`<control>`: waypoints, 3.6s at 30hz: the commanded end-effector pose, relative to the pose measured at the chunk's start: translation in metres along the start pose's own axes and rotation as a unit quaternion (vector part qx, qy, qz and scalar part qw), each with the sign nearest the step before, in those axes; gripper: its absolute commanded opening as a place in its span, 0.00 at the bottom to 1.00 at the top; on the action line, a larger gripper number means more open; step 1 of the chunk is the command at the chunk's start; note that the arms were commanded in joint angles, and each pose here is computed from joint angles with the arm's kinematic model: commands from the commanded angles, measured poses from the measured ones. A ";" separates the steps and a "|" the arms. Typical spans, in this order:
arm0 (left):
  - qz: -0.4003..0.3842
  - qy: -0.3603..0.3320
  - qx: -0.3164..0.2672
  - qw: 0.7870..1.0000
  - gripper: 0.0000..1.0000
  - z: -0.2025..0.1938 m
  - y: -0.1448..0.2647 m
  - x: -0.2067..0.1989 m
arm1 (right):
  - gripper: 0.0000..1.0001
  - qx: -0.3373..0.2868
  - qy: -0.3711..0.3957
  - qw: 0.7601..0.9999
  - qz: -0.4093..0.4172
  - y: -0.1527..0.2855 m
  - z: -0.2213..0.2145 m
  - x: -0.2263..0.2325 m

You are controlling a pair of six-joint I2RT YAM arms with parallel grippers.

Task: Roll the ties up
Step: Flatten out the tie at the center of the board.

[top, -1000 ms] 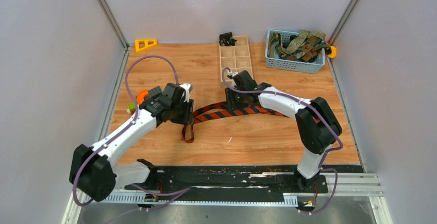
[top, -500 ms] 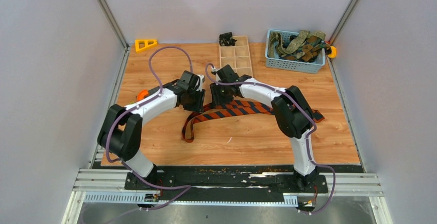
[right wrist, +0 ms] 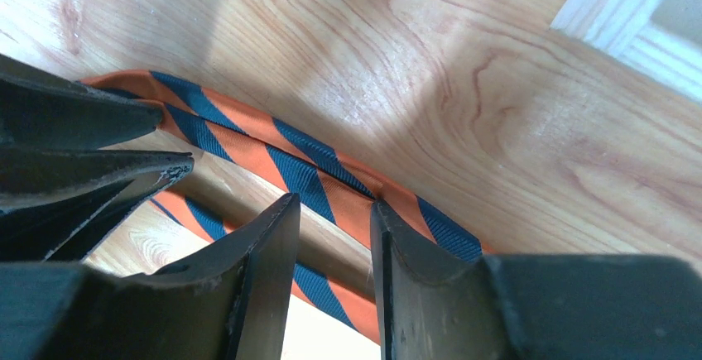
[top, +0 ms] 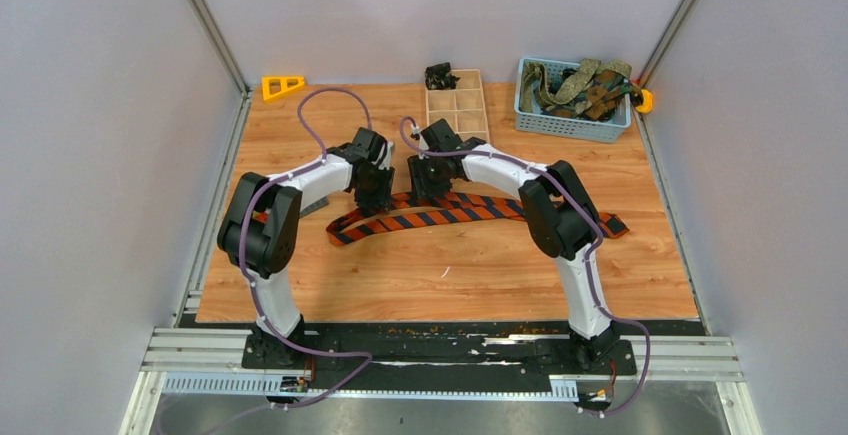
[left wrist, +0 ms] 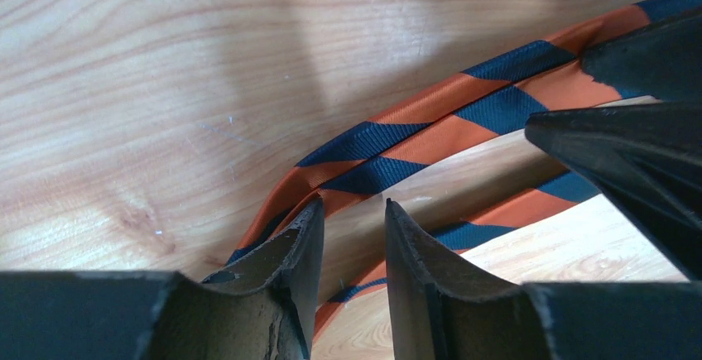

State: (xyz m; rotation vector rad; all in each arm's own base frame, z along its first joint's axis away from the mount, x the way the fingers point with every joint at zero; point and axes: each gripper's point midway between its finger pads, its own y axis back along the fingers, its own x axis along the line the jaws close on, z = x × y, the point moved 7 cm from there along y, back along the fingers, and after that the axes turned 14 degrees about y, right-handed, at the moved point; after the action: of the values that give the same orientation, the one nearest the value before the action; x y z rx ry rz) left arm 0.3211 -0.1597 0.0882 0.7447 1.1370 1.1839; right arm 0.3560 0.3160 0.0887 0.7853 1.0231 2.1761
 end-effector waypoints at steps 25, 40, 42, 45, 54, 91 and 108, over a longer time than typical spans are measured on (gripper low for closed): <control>0.014 0.053 -0.174 0.983 1.00 -0.034 0.110 0.020 | 0.37 0.002 0.023 0.999 0.033 0.089 -0.068 0.039; -0.051 0.106 -0.190 0.975 0.97 -0.056 0.121 0.030 | 0.39 -0.088 0.067 0.994 0.014 0.134 -0.107 0.039; -0.053 0.090 -0.161 0.981 0.90 -0.063 0.115 0.030 | 0.49 -0.087 0.082 0.992 0.026 0.131 -0.109 0.040; -0.055 0.076 -0.131 0.987 0.82 -0.070 0.104 0.030 | 0.60 -0.089 0.107 0.990 0.029 0.127 -0.108 0.041; -0.068 0.048 -0.104 0.991 0.74 -0.061 0.082 0.007 | 0.66 -0.073 0.223 0.971 0.056 0.098 -0.090 0.065; -0.029 0.023 -0.029 0.999 0.50 -0.026 0.030 -0.005 | 0.00 0.004 0.313 0.946 0.084 0.047 -0.074 0.071; -0.021 0.024 -0.015 0.999 0.52 -0.021 0.035 -0.009 | 0.00 -0.014 0.329 0.944 0.024 0.044 -0.041 0.046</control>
State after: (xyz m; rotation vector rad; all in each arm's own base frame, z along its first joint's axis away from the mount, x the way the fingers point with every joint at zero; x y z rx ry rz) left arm 0.2797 -0.1563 0.1040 0.6854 1.1964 1.2009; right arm 0.2670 0.3048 0.1044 0.1034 1.3246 2.5573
